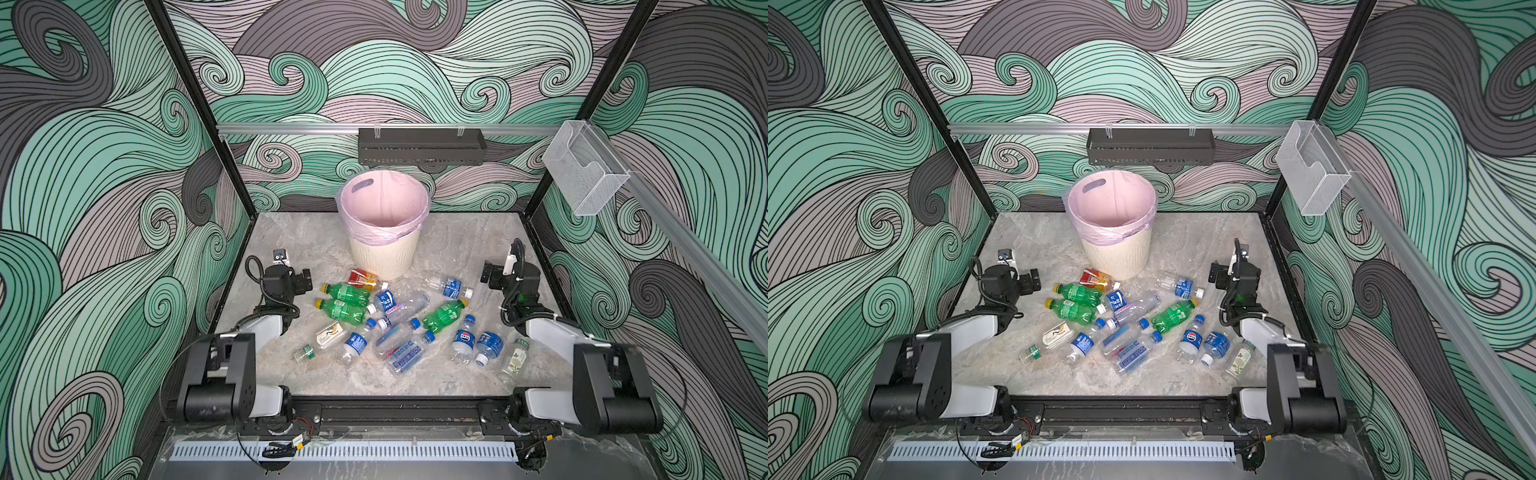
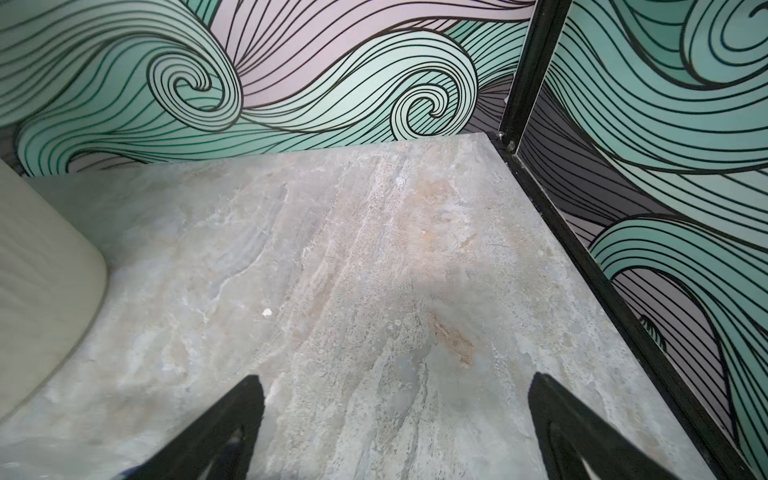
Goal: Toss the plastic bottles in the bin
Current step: 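Lower the right gripper over the clear green-labelled tea bottle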
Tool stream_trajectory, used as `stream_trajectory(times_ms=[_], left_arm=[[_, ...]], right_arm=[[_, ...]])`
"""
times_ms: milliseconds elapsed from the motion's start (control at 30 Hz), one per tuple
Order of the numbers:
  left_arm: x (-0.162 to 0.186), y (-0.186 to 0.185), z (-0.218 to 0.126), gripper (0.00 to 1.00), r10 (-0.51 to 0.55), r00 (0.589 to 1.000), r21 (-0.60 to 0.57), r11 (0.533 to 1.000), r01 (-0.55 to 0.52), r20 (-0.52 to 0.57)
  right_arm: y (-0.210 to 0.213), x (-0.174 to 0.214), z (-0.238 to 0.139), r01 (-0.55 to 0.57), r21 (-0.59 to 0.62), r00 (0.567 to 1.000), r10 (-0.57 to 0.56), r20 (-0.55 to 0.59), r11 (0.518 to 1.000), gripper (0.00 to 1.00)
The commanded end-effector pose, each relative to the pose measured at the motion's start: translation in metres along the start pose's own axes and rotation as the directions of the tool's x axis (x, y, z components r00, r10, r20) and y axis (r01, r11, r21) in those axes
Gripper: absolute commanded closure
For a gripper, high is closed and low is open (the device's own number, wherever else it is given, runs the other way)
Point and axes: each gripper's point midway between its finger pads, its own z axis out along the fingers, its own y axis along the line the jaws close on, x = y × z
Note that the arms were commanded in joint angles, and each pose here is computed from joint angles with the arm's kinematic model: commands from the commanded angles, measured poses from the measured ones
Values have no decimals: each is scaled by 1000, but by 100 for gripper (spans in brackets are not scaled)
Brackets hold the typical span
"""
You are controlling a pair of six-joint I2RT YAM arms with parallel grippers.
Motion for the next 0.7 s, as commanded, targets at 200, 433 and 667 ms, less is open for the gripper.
stream_trajectory(times_ms=[200, 433, 667], left_arm=[[-62, 47, -52, 1, -162, 986, -285, 947, 145, -37], [-91, 27, -72, 1, -154, 982, -173, 976, 133, -113], [-89, 9, -96, 1, -81, 979, -41, 996, 75, -189]], right_arm=[[-32, -4, -96, -116, 194, 949, 167, -268, 974, 1], [-44, 36, -158, -97, 278, 819, 235, -523, 956, 4], [-53, 94, -182, -91, 356, 696, 315, -645, 930, 10]])
